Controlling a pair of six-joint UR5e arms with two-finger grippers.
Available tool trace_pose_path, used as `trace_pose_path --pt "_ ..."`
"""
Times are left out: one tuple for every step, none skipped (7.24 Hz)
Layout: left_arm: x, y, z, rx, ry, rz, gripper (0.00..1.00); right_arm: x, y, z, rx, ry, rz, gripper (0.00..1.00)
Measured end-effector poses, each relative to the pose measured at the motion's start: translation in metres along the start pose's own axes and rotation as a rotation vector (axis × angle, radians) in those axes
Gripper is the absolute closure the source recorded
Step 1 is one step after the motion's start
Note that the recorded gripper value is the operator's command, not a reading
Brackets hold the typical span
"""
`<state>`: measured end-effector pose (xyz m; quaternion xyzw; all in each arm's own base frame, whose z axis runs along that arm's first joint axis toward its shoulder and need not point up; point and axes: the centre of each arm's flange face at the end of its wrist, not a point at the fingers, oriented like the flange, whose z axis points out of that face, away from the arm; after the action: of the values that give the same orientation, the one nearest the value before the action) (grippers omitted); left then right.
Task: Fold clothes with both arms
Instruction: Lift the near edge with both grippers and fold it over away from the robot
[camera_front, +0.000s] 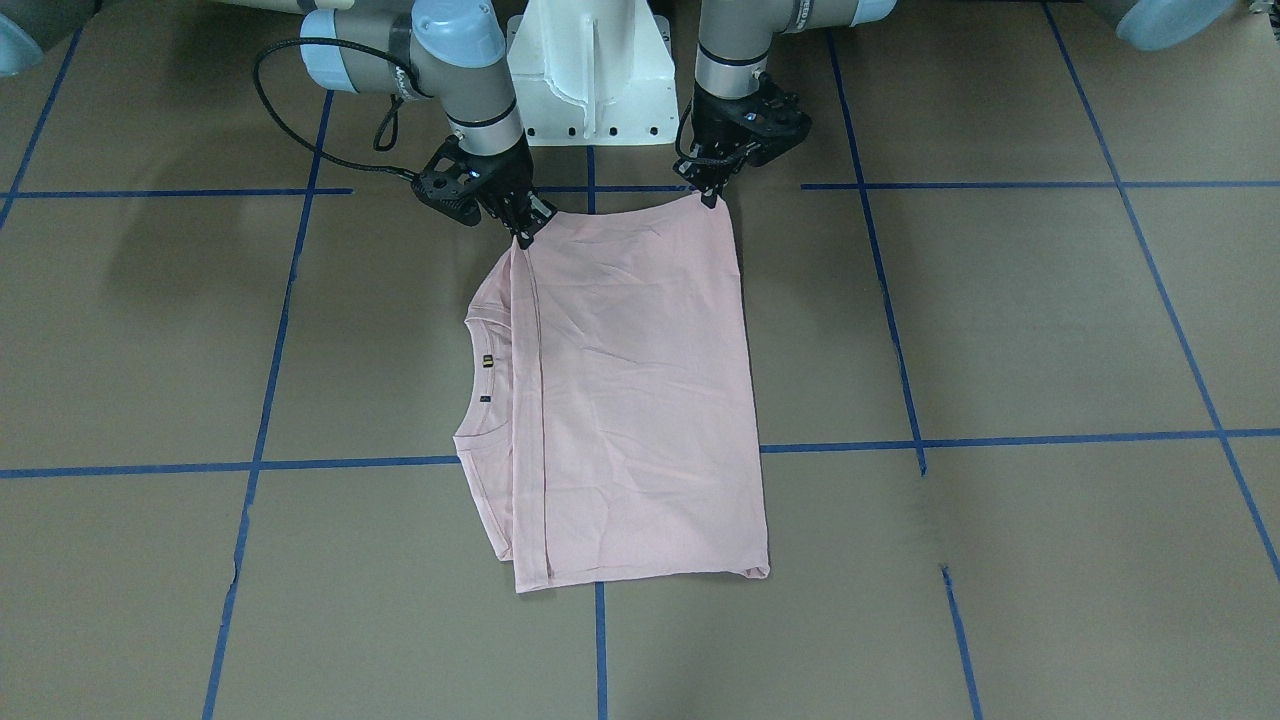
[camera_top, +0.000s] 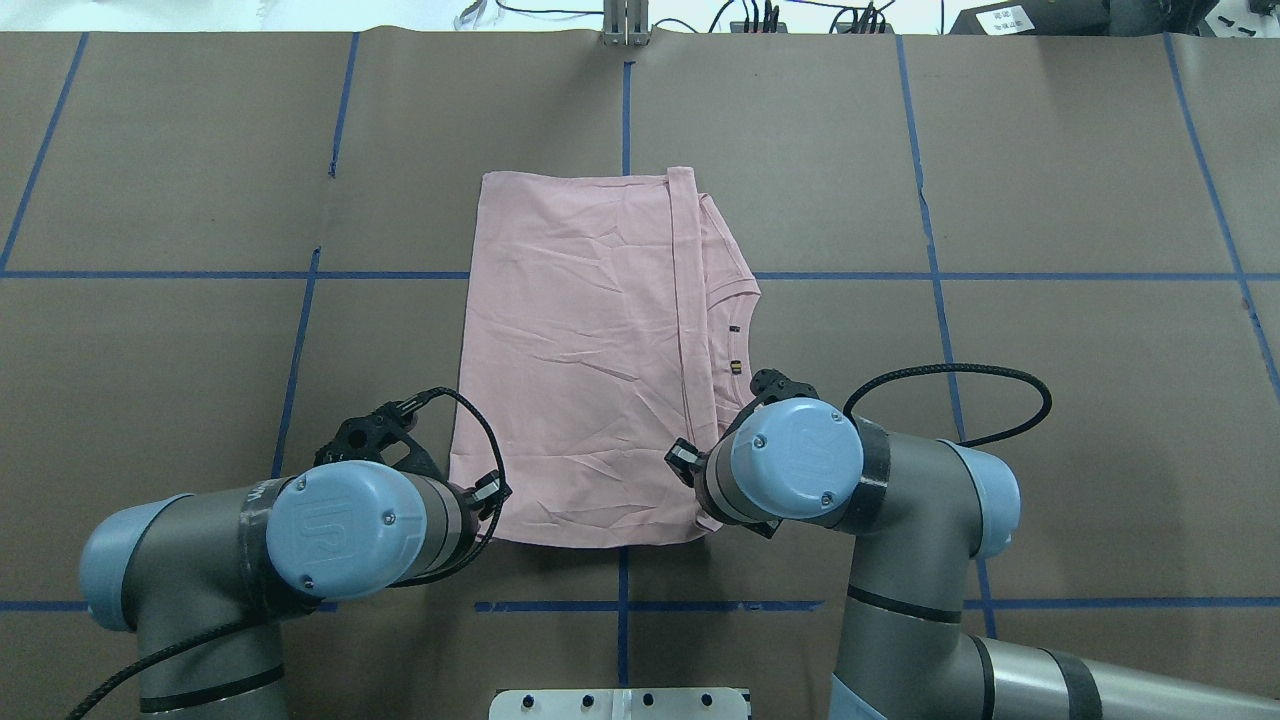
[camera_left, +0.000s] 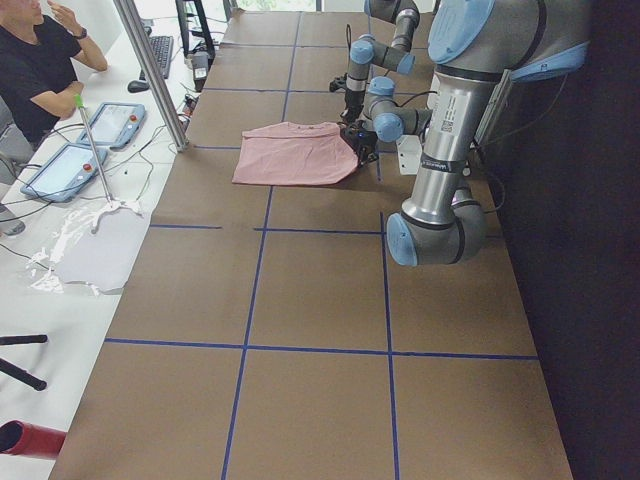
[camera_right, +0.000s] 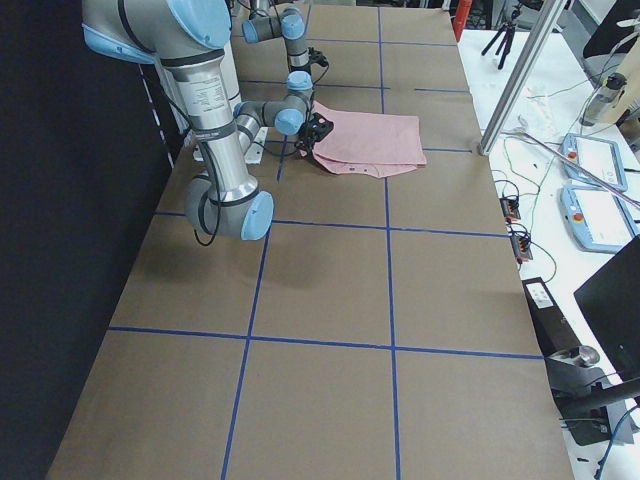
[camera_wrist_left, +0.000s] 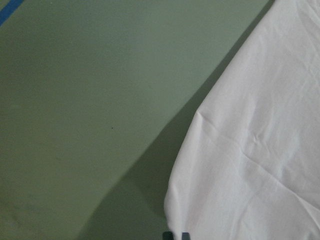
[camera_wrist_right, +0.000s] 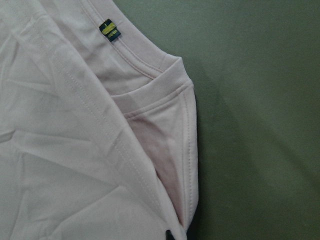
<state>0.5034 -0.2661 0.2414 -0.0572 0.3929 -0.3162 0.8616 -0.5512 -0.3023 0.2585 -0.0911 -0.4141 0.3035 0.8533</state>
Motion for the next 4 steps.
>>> trace_pose_path --pt "-0.005 0.011 -0.016 -0.018 0.0 0.015 1.0 0.011 0.009 -0.011 -0.02 -0.011 -0.015 1.0" --pt "-0.013 0.028 -0.029 -0.045 -0.007 0.038 1.0 0.02 0.022 -0.026 -0.049 -0.028 -0.034 1.0" --pt "-0.019 0.04 -0.037 -0.072 -0.017 0.052 1.0 0.028 0.035 -0.04 -0.078 -0.045 -0.051 1.0" --pt "-0.022 0.046 -0.044 -0.1 -0.022 0.06 1.0 0.032 0.044 -0.047 -0.094 -0.054 -0.062 1.0"
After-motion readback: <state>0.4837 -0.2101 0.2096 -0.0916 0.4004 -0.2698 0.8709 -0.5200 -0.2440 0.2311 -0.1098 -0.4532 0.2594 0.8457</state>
